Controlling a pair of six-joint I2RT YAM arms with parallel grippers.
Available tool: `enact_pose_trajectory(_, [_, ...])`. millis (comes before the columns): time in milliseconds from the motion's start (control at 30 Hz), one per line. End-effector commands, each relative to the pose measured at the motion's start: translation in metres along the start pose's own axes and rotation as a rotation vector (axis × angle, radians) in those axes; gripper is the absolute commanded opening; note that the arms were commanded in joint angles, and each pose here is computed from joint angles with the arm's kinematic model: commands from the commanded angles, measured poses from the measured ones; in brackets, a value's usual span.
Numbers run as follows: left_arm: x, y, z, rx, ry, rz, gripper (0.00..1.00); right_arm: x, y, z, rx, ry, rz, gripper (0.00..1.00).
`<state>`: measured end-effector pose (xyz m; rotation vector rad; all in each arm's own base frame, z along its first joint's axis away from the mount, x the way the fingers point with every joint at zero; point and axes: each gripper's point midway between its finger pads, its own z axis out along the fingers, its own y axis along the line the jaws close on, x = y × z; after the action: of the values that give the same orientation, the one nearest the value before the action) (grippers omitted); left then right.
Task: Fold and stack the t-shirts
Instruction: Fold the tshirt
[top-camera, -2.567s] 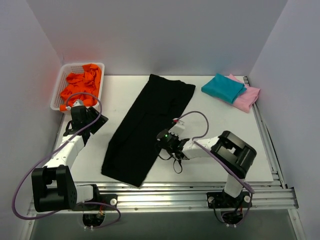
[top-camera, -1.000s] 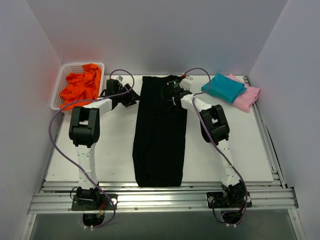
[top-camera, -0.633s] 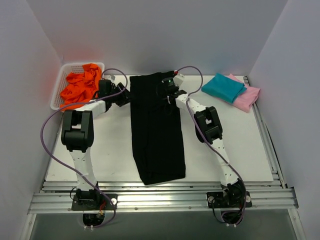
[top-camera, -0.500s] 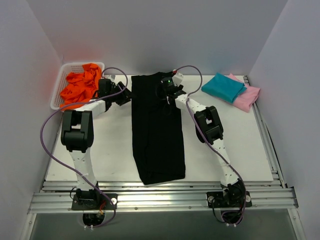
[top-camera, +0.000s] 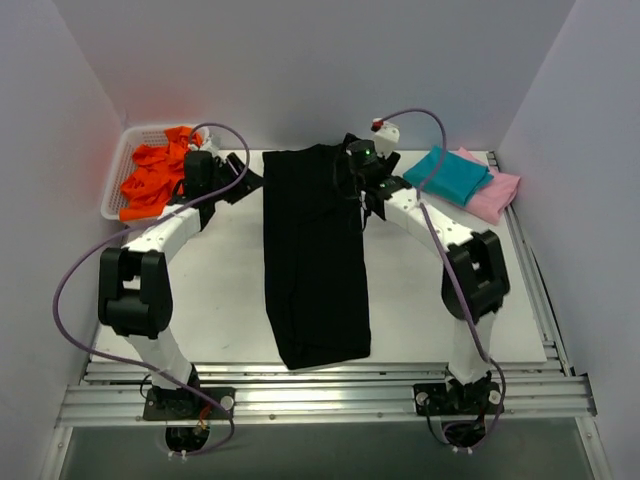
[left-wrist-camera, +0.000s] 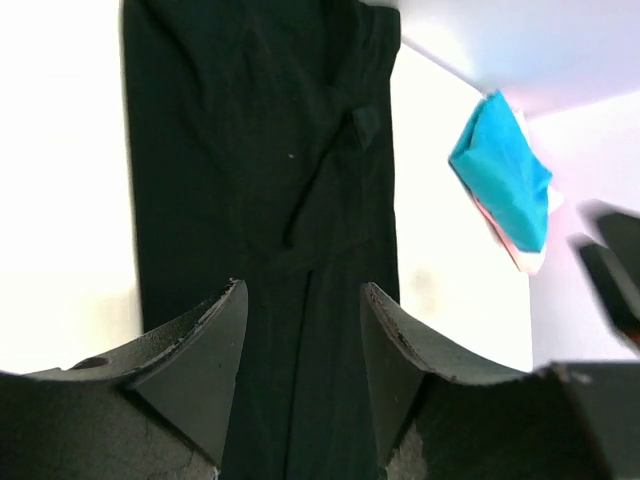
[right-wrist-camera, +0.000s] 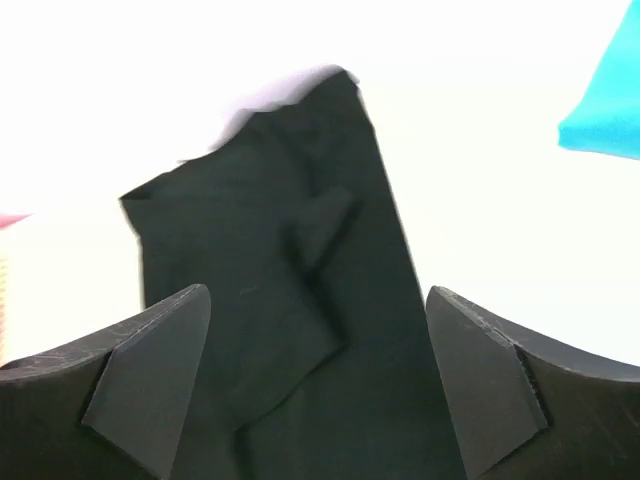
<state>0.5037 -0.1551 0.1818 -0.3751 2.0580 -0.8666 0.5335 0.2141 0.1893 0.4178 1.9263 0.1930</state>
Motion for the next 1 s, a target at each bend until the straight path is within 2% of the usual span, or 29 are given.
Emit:
enact_pose_trajectory(0, [0.011, 0.018, -0.022, -0.102, -0.024, -0.013, 0.57, 0.005, 0.017, -0.056, -0.06, -0.02, 0.02, 0.85])
enact_pose_trajectory(100, [0.023, 0.024, -0.031, -0.132, -0.046, -0.042, 0.55, 0.037, 0.022, -0.076, -0.096, 0.057, 0.032, 0.84])
enact_pose_trajectory(233, [0.065, 0.045, -0.044, -0.193, -0.006, -0.107, 0.52, 0.093, 0.035, -0.096, -0.165, 0.168, 0.028, 0.79])
enact_pose_trajectory(300, [0.077, 0.034, -0.054, -0.174, -0.013, -0.1, 0.51, 0.123, 0.045, -0.109, -0.175, 0.22, -0.009, 0.77])
enact_pose_trajectory(333, [0.091, 0.044, -0.06, -0.212, -0.011, -0.102, 0.51, 0.131, 0.046, -0.114, -0.169, 0.226, -0.021, 0.76])
enact_pose_trajectory(400, [0.101, 0.026, -0.076, -0.195, -0.019, -0.076, 0.51, 0.152, 0.056, -0.13, -0.188, 0.253, -0.043, 0.76])
enact_pose_trajectory(433, [0.113, 0.034, -0.085, -0.235, -0.005, -0.077, 0.51, 0.16, 0.056, -0.135, -0.185, 0.258, -0.053, 0.75])
enact_pose_trajectory(467, [0.107, 0.022, -0.097, -0.215, -0.047, -0.068, 0.51, 0.168, 0.057, -0.14, -0.184, 0.269, -0.048, 0.75])
enact_pose_trajectory(533, [0.125, 0.021, -0.114, -0.24, -0.016, -0.056, 0.52, 0.186, 0.063, -0.154, -0.204, 0.291, -0.065, 0.74])
enact_pose_trajectory(567, [0.124, 0.018, -0.128, -0.232, -0.045, -0.047, 0.52, 0.195, 0.061, -0.159, -0.198, 0.299, -0.075, 0.74])
enact_pose_trajectory(633, [0.134, 0.016, -0.141, -0.232, -0.03, -0.035, 0.52, 0.211, 0.062, -0.169, -0.202, 0.317, -0.083, 0.73])
enact_pose_trajectory(767, [0.13, 0.007, -0.173, -0.209, -0.064, -0.014, 0.52, 0.238, 0.057, -0.182, -0.187, 0.346, -0.106, 0.73])
enact_pose_trajectory(967, [0.131, 0.008, -0.19, -0.208, -0.078, 0.001, 0.52, 0.259, 0.044, -0.189, -0.154, 0.364, -0.116, 0.72])
